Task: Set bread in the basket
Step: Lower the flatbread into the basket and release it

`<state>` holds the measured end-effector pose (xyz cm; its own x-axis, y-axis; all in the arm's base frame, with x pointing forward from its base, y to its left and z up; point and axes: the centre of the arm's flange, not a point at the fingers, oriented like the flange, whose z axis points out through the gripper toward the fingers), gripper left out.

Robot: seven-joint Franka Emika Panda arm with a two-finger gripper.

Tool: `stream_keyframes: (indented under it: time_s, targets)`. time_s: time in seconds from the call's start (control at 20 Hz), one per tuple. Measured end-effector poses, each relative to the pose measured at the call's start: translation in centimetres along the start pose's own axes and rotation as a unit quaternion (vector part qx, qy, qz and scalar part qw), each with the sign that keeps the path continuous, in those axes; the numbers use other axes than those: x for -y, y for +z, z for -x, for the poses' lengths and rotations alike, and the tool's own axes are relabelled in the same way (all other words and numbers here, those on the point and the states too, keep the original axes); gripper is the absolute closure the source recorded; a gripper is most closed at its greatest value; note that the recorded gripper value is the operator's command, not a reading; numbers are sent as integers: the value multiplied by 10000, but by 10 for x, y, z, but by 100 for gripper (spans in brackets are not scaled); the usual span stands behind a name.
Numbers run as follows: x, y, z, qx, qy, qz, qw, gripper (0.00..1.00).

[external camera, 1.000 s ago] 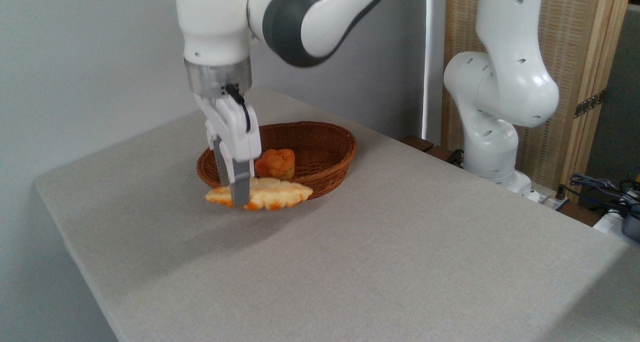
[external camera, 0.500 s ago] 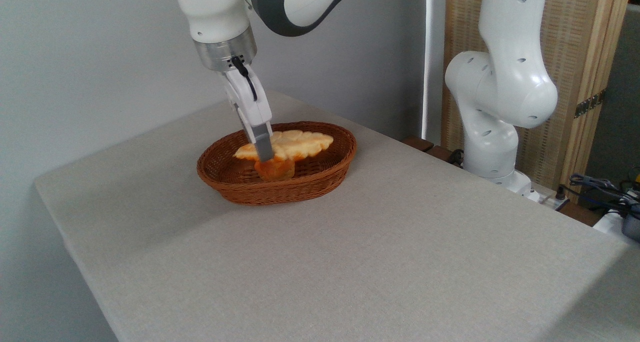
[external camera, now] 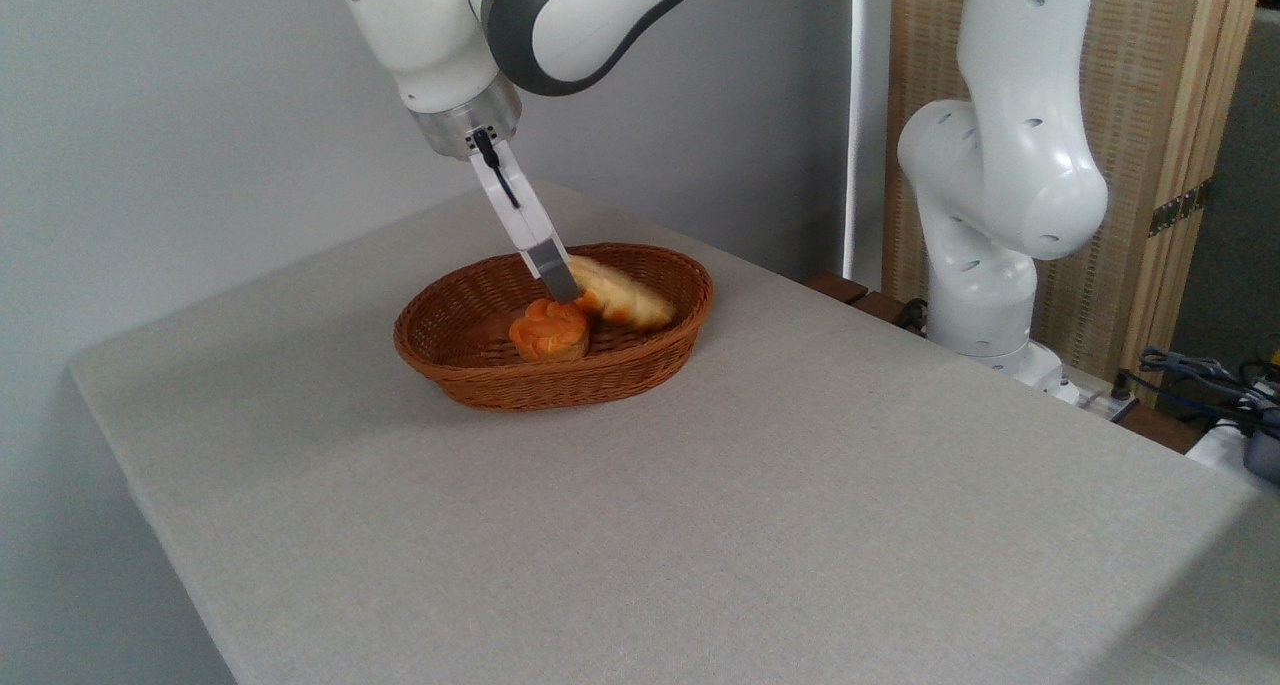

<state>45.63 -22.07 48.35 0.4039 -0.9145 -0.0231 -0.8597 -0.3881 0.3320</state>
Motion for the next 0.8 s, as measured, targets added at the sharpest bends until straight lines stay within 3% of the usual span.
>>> stream_keyframes:
  time_s: [0.3,0.8]
  targets:
    - [0,0,-2,-40,6,23,10000,0]
    - [-15,-27,-16,-337,-29,-266,9991,0]
